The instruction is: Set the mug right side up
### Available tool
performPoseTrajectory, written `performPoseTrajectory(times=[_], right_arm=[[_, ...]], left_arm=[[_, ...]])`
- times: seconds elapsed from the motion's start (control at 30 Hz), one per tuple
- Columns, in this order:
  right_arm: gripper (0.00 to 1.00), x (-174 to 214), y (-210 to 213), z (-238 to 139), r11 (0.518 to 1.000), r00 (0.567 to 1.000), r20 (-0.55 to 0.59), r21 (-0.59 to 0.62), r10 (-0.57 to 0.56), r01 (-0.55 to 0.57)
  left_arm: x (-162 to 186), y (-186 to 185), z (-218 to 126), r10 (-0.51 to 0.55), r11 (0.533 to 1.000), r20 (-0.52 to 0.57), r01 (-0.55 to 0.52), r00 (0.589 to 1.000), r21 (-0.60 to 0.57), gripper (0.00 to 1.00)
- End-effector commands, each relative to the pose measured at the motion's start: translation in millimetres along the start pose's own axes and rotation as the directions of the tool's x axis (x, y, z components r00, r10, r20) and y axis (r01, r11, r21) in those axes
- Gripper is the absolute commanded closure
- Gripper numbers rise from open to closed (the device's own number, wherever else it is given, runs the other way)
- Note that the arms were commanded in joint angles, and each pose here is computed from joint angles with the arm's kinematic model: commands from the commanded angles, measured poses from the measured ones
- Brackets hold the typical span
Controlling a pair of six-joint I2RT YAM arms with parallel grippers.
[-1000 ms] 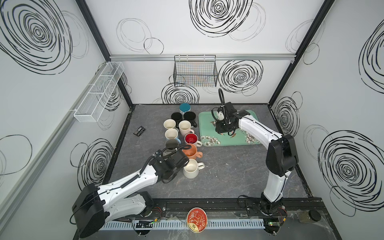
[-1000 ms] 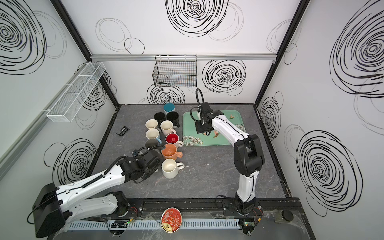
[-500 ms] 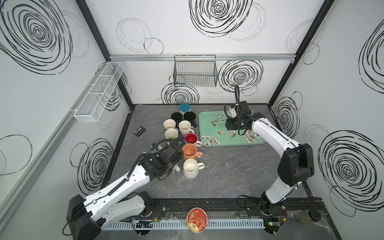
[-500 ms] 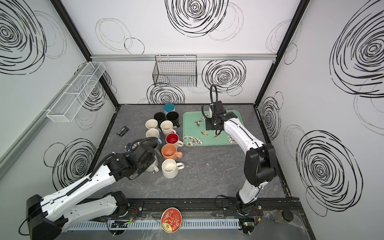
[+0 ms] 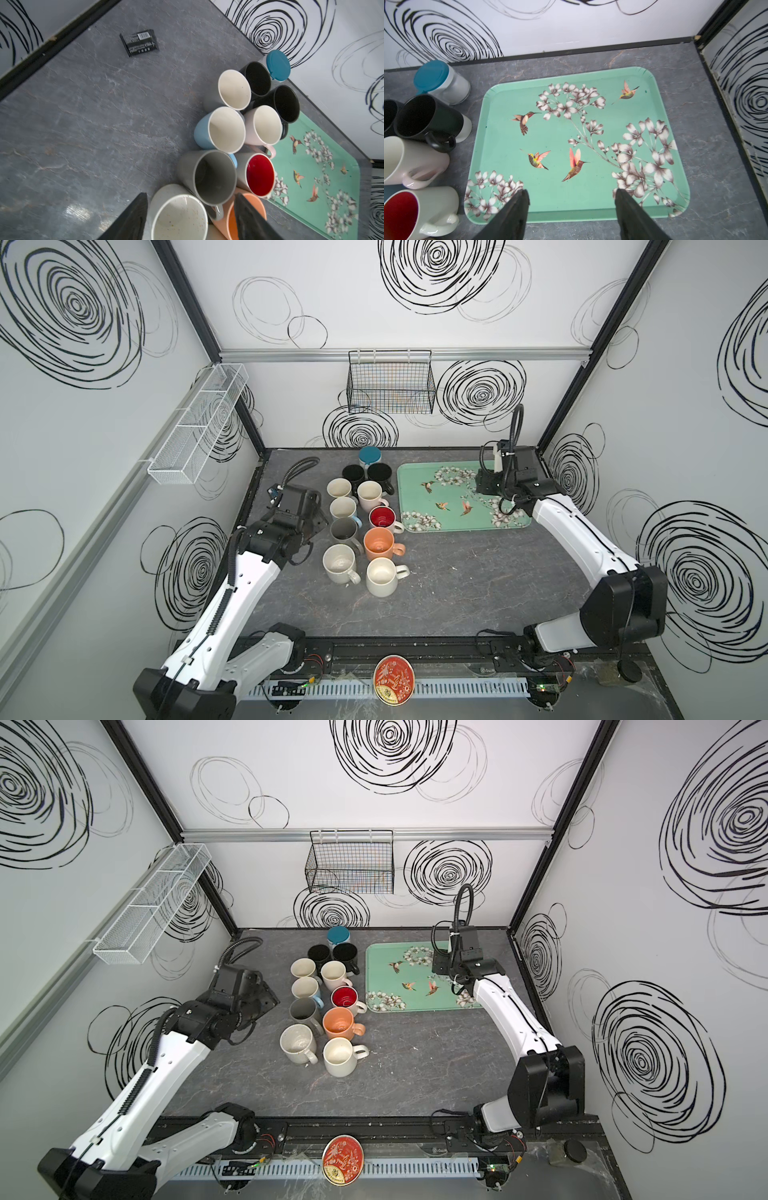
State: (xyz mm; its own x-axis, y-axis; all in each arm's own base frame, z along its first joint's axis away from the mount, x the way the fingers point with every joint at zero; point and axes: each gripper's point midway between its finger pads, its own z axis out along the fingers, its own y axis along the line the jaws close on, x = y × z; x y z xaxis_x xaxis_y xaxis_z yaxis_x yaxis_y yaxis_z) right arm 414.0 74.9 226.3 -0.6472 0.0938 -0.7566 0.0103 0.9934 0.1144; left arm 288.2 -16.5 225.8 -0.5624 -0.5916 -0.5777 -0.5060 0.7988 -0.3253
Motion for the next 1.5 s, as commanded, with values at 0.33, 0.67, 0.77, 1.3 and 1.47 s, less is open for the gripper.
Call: performPoseTrajectory(times=[0.33, 0.67, 0.77, 1.3, 1.47], right_arm=[[0.00, 28.7, -89.0, 3.3, 0.957, 0.944, 0.184, 0.046, 0.273, -0.286], [0.00, 82.6, -114.0, 7.5, 0.977, 0.925, 0.361, 0.123, 0.120, -0.174], [0.00, 92.0, -117.3, 11.2, 0.979, 0.928, 0.366, 0.150, 0.071, -0.135], [0.00, 102.3, -130.0, 18.7, 0.981, 0.866, 0.494, 0.124, 0.071, -0.151], [0.00, 104.4, -121.5, 31.9, 0.991, 0.887, 0.459, 0.088, 0.052, -0.103]], left_arm=[[-84.5, 26.9, 41.8, 0.173, 0.969, 0.452, -0.234, 0.875, 0.082, 0.01], [-47.9, 78.9, 83.7, 0.281, 0.957, 0.543, -0.277, 0.792, -0.091, 0.01], [-38.5, 85.9, 89.5, 0.254, 0.964, 0.559, -0.253, 0.789, -0.081, 0.01], [-31.2, 37.8, 89.4, 0.179, 0.908, 0.764, -0.404, 0.620, 0.115, 0.01], [-19.2, 18.8, 106.5, 0.296, 0.882, 0.733, -0.470, 0.613, 0.037, 0.01]])
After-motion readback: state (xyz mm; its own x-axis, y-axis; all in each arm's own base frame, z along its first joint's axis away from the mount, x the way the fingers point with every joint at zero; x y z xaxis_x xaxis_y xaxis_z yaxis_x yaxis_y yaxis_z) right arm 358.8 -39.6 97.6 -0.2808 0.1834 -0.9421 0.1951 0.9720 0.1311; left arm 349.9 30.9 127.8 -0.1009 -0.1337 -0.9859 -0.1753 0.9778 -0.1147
